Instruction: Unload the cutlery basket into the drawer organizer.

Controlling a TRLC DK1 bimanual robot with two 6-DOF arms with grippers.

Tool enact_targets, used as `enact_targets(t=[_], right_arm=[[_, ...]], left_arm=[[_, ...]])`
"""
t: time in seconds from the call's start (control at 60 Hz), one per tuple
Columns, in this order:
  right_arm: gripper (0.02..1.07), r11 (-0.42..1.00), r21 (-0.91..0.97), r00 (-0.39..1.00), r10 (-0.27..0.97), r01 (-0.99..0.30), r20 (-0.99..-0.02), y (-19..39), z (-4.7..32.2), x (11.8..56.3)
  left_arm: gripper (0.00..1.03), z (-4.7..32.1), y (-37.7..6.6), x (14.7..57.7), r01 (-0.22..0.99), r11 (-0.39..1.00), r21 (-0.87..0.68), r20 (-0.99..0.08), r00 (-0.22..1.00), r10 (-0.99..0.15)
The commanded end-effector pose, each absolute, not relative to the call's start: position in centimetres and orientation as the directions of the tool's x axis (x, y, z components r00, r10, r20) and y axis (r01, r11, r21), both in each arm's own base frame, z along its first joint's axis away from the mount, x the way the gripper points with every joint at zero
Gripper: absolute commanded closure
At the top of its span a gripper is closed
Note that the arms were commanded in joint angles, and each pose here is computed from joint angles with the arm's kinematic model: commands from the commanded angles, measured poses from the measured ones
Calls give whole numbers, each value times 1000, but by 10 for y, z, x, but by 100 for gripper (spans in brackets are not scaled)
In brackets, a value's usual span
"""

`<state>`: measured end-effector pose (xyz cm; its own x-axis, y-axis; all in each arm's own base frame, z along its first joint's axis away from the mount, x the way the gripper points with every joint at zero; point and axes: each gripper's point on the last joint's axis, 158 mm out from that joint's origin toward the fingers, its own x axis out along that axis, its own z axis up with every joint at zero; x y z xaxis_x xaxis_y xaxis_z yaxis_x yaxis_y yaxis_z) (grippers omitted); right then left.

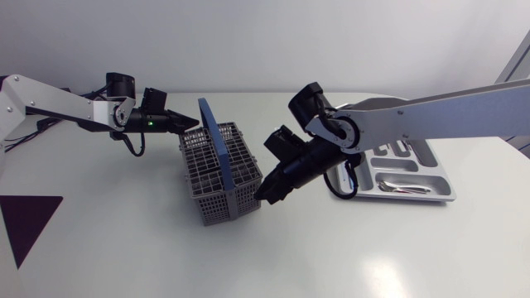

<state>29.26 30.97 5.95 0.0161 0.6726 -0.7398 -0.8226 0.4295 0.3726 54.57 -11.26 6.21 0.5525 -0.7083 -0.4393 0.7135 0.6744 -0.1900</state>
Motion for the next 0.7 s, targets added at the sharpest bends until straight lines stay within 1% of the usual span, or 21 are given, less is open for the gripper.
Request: enact_targets(t=[0.0, 0.15, 0.333, 0.517, 0.683], right_arm=[[101, 447, 370, 43, 682, -814, -730, 315, 65, 310], [101, 469, 347, 81, 680, -812, -729, 318, 72, 328], [101, 513, 325, 129, 665, -795, -735, 311, 71, 354], [101, 570, 304, 194, 651, -764, -734, 290, 74, 386], [101, 608, 293, 237, 640, -738, -731, 269, 73, 412]], left_arm=[[89, 61, -110, 532, 725, 665, -180, -451, 540, -711], [89, 63, -101, 520, 721, 672, -170, -459, 545, -701], [89, 62, -95, 502, 724, 670, -164, -474, 539, -697], [89, 64, -96, 479, 731, 662, -164, -480, 527, -701], [89, 71, -105, 454, 750, 644, -151, -486, 511, -709]])
